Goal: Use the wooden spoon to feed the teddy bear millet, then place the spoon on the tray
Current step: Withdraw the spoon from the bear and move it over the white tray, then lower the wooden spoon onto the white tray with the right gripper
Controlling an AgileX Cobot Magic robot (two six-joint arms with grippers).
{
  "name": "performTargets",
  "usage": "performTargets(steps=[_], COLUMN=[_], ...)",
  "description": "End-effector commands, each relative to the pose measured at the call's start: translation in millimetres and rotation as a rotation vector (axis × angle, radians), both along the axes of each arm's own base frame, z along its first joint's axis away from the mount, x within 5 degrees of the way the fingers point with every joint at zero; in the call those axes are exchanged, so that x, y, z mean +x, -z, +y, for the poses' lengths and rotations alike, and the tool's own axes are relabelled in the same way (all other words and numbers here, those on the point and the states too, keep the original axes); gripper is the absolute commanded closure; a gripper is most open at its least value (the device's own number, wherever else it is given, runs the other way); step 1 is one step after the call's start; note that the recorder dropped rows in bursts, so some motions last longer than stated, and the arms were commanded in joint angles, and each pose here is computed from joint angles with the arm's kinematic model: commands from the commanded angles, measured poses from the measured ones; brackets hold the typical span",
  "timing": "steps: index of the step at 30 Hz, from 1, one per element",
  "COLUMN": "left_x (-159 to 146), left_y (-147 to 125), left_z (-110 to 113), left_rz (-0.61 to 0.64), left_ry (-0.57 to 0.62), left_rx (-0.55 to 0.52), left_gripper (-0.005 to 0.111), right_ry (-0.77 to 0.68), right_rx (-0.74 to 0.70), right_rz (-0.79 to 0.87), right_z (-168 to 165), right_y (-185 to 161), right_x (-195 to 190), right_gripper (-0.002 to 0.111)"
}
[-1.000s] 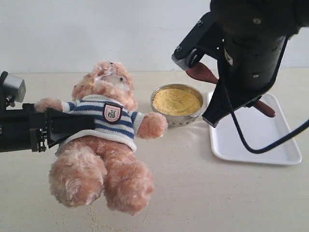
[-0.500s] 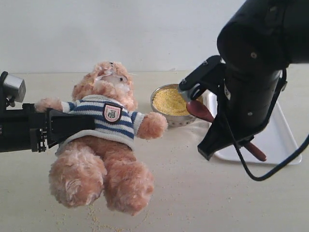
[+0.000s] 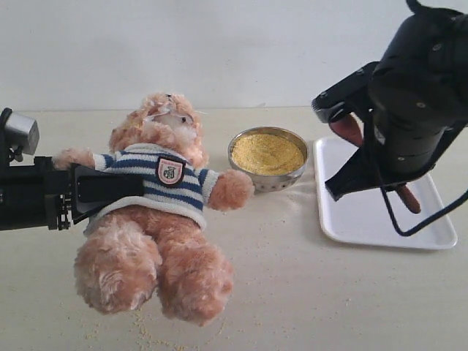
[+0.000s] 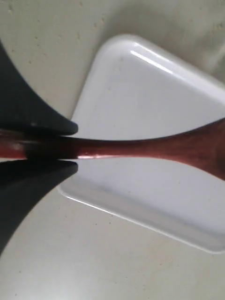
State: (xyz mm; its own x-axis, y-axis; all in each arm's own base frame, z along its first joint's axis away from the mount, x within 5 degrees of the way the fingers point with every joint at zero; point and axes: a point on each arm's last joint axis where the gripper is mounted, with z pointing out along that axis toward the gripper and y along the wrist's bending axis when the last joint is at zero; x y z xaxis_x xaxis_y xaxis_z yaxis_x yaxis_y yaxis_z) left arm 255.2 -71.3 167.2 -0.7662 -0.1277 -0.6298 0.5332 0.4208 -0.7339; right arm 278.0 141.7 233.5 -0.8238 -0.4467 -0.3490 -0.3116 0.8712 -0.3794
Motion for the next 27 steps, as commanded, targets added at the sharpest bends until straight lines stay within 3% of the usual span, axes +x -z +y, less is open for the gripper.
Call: performTargets(steps=[1, 6, 14, 27], left_x=[0.3, 0.3, 0.3, 0.3], left_y=[-4.8, -4.8, -4.8, -4.8], left_z=[-0.5, -0.5, -0.5, -0.5], left_rz=[-0.012, -0.014, -0.014, -0.014], left_ry=[0.004, 0.005, 0.005, 0.005], left_rx=[-0.039, -0.039, -0.039, -0.039], left_gripper=[0.102, 0.102, 0.102, 0.102], right_ry=[0.141, 0.154, 0.096, 0.065], right_rx=[0.088, 0.157, 0.049, 0.007], right_rz=[-0.015, 0.001, 0.148, 0.232], right_z=[-33.2, -49.4, -41.7, -28.4], right_y=[0.4, -1.1, 2.5, 52.0], right_x=[17.0, 32.7, 67.6, 102.0], right_gripper=[0.109, 0.109, 0.109, 0.109])
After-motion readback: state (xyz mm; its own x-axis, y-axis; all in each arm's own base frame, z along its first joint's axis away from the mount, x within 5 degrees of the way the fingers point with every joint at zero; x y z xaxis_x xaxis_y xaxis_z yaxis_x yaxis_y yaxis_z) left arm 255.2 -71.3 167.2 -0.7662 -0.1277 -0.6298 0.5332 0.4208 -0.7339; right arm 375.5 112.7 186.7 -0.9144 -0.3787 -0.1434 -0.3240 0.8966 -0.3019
